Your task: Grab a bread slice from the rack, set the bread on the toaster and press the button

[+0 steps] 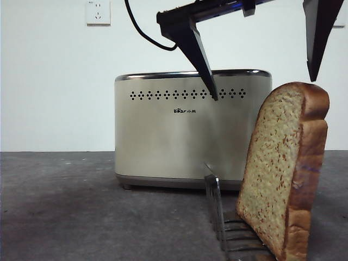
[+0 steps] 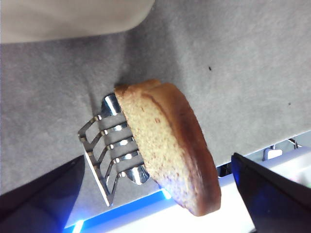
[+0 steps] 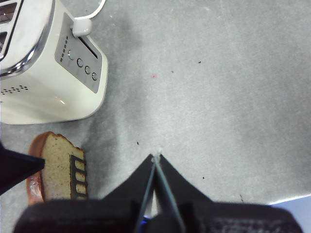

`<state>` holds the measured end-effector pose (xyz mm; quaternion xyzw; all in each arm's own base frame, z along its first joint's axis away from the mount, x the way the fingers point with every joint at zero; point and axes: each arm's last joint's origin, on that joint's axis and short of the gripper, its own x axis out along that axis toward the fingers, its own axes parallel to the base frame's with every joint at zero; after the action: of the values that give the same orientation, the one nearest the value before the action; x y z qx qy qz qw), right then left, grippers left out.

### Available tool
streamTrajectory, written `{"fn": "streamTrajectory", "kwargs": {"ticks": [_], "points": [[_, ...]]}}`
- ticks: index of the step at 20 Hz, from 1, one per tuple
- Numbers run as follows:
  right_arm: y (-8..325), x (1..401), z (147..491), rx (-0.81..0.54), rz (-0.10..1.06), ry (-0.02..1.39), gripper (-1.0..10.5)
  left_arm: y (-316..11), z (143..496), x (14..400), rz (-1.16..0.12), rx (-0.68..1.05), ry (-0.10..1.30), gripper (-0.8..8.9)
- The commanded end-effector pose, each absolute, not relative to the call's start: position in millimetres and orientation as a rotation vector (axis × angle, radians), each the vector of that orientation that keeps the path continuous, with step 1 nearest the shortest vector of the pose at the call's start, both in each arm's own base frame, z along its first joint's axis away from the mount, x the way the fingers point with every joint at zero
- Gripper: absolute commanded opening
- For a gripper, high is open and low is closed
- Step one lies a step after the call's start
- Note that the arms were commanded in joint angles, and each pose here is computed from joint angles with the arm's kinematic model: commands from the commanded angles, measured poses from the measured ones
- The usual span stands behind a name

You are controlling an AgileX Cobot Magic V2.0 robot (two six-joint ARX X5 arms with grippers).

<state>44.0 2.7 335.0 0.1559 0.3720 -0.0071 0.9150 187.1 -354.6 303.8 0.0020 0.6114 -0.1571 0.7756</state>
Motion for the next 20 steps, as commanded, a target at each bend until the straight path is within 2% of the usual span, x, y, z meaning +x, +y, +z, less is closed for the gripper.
{"fn": "streamTrajectory", "kwargs": {"ticks": [1, 6, 15, 20], "points": [[2, 44, 337, 0.303, -0.024, 0.753, 0.0, -362, 294, 189, -0.333, 0.001, 1.337, 5.07], [2, 43, 337, 0.302, -0.026, 0.754, 0.0, -368, 277, 191, -0.305, 0.03, 1.386, 5.07], [2, 43, 336, 0.303, -0.027, 0.76, 0.0, -358, 274, 192, -0.219, 0.111, 1.407, 4.86], [2, 43, 336, 0.303, -0.027, 0.76, 0.0, -359, 274, 192, -0.24, 0.092, 1.411, 2.14]]}}
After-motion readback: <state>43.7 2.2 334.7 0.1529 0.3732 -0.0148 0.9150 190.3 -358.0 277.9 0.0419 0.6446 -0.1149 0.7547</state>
